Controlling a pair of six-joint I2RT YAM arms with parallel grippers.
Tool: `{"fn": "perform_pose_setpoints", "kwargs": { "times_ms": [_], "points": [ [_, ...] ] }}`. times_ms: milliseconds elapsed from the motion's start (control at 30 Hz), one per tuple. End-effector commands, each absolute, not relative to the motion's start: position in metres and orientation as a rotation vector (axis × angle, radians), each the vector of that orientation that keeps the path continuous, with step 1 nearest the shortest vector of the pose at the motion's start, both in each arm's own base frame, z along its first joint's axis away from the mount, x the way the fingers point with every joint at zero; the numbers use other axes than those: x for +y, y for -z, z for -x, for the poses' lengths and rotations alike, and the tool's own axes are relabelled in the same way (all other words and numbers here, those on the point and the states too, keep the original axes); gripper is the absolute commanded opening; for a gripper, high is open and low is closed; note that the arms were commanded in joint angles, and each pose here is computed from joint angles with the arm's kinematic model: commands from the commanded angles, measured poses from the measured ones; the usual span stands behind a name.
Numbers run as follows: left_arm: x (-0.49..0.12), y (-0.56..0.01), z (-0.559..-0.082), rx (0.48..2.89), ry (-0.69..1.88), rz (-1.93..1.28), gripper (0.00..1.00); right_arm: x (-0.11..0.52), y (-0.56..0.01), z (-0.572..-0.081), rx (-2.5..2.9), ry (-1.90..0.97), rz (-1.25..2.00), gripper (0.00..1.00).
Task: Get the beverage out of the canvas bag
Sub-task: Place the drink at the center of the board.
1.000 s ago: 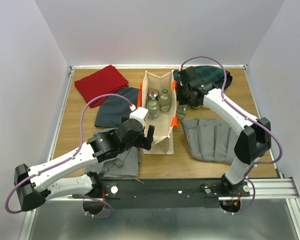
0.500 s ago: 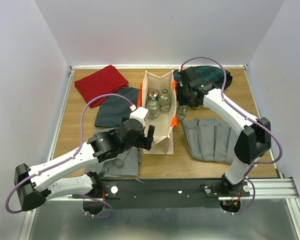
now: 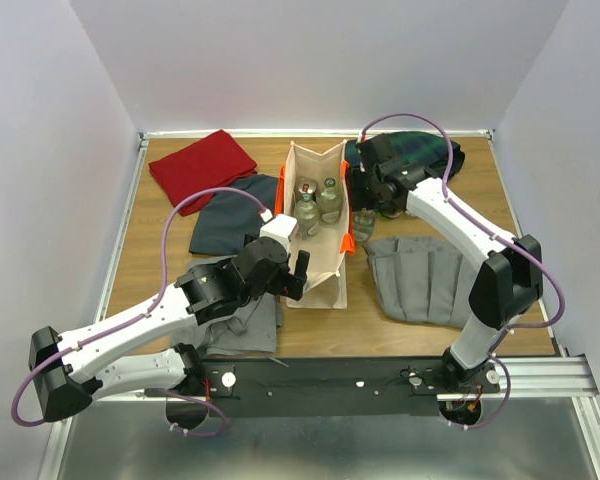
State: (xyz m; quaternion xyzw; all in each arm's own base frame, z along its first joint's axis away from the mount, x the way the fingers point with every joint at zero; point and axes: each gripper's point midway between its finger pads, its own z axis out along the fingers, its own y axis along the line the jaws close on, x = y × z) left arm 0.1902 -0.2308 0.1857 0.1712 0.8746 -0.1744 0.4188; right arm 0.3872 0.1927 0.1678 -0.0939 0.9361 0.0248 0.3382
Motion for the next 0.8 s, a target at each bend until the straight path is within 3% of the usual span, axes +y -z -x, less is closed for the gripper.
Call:
{"fn": "perform_pose_setpoints", "kwargs": {
  "times_ms": [0, 200, 533, 767],
  "points": [
    [-0.22, -0.174, -0.185, 2.235, 0.371, -0.473, 0.99, 0.192, -0.185, -0.394, 2.385, -0.07, 0.222, 0.66],
    [-0.22, -0.175, -0.185, 2.233, 0.371, -0.476, 0.99, 0.185, -0.201, -0.394, 2.355, -0.048, 0.191, 0.68],
    [-0.221, -0.168, -0.183, 2.25, 0.37, -0.49, 0.99, 0.161, -0.28, -0.386, 2.214, -0.003, 0.093, 0.69],
    [-0.209, -0.184, -0.191, 2.193, 0.346, -0.384, 0.99, 0.183, -0.326, -0.379, 2.159, -0.183, 0.153, 0.69]
  ]
}}
